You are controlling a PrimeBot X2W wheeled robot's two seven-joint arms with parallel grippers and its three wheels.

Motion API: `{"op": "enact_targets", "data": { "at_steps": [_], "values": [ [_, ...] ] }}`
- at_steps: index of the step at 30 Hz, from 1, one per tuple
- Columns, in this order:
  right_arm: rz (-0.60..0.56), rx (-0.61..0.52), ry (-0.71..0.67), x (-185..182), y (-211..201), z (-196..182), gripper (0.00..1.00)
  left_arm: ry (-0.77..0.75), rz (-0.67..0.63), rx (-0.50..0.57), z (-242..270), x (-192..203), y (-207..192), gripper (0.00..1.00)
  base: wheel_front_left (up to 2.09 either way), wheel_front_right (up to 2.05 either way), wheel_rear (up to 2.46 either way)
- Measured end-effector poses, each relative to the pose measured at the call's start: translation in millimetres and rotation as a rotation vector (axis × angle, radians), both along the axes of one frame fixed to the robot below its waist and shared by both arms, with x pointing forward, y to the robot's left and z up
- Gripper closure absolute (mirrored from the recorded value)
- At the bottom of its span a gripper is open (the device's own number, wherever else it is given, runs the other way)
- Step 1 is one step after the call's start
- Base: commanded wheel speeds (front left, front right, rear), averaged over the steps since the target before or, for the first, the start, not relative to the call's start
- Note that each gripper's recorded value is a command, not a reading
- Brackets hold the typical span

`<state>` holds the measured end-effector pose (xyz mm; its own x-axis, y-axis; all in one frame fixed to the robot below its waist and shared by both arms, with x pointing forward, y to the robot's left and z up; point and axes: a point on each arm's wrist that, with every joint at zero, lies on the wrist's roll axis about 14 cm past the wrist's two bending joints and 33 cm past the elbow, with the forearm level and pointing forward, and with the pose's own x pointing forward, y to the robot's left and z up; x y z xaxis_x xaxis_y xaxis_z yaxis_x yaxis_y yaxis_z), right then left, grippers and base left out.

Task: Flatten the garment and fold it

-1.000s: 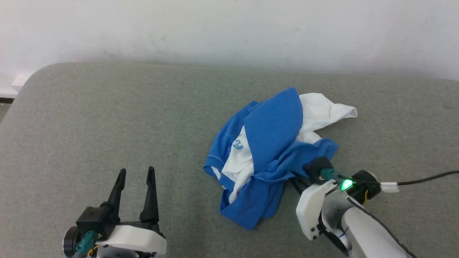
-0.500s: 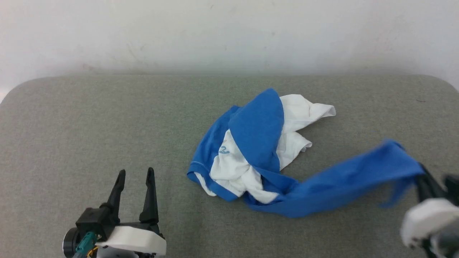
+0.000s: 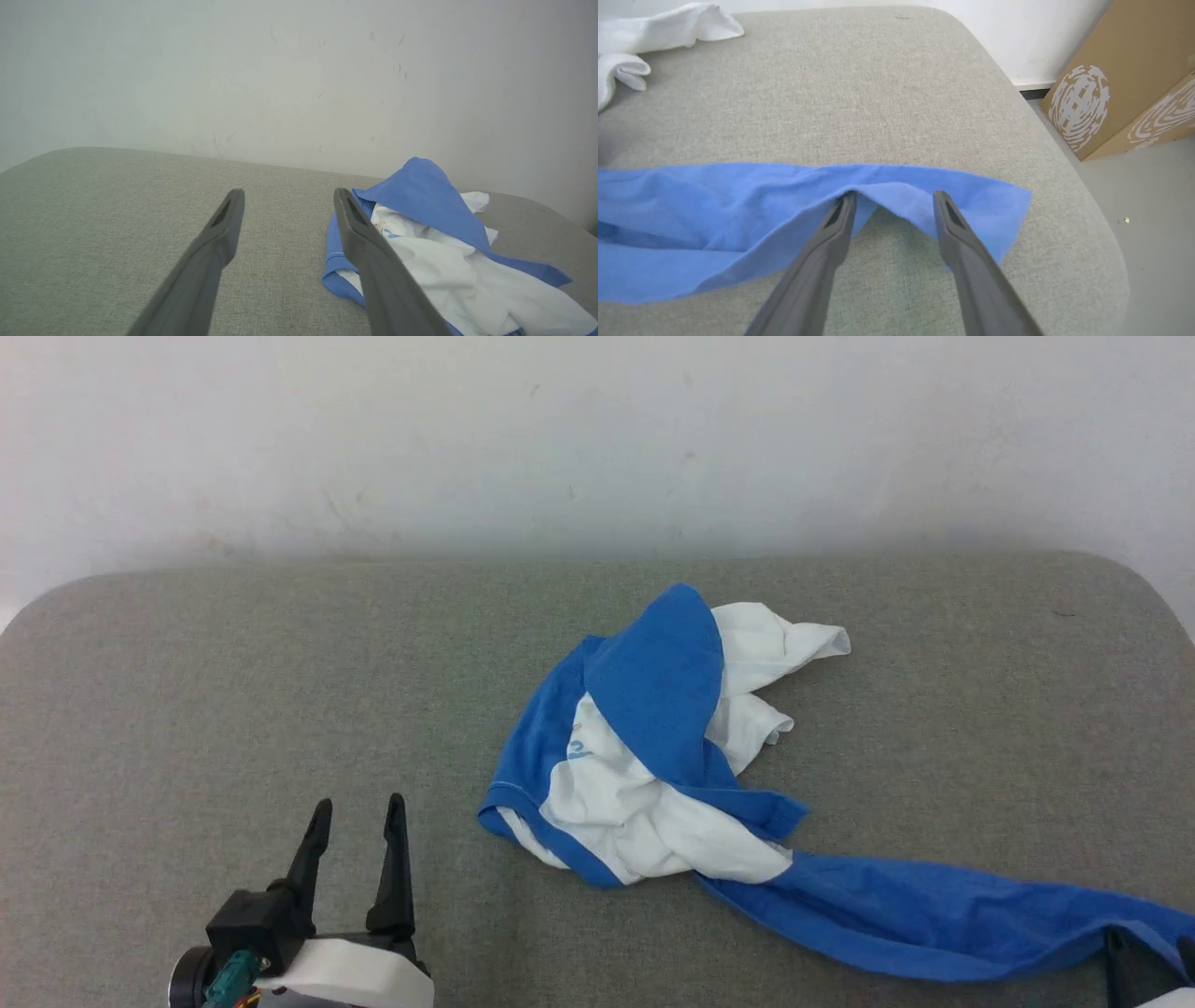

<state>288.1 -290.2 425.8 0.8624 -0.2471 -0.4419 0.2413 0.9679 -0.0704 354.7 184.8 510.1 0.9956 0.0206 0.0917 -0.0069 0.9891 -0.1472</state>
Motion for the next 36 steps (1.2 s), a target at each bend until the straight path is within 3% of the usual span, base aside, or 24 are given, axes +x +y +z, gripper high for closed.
{"op": "enact_targets", "data": {
  "at_steps": [10,16,28,36],
  "values": [
    [0.097,0.007,-0.303,32,32,66,0.0,0.026,-0.018,0.01,-8,1,-5,0.0,0.0,0.0,0.0],
    [0.18,0.026,-0.41,45,60,97,0.0,0.045,-0.072,0.034,-11,16,-20,0.0,0.0,0.0,0.0],
    [0.267,0.064,-0.438,58,93,106,0.0,0.251,-0.429,0.1,-23,71,-117,0.0,0.0,0.0,0.0],
    [0.249,0.063,-0.428,56,89,104,0.0,0.465,-0.653,0.168,-51,69,-179,0.0,0.0,0.0,0.0]
  ]
}}
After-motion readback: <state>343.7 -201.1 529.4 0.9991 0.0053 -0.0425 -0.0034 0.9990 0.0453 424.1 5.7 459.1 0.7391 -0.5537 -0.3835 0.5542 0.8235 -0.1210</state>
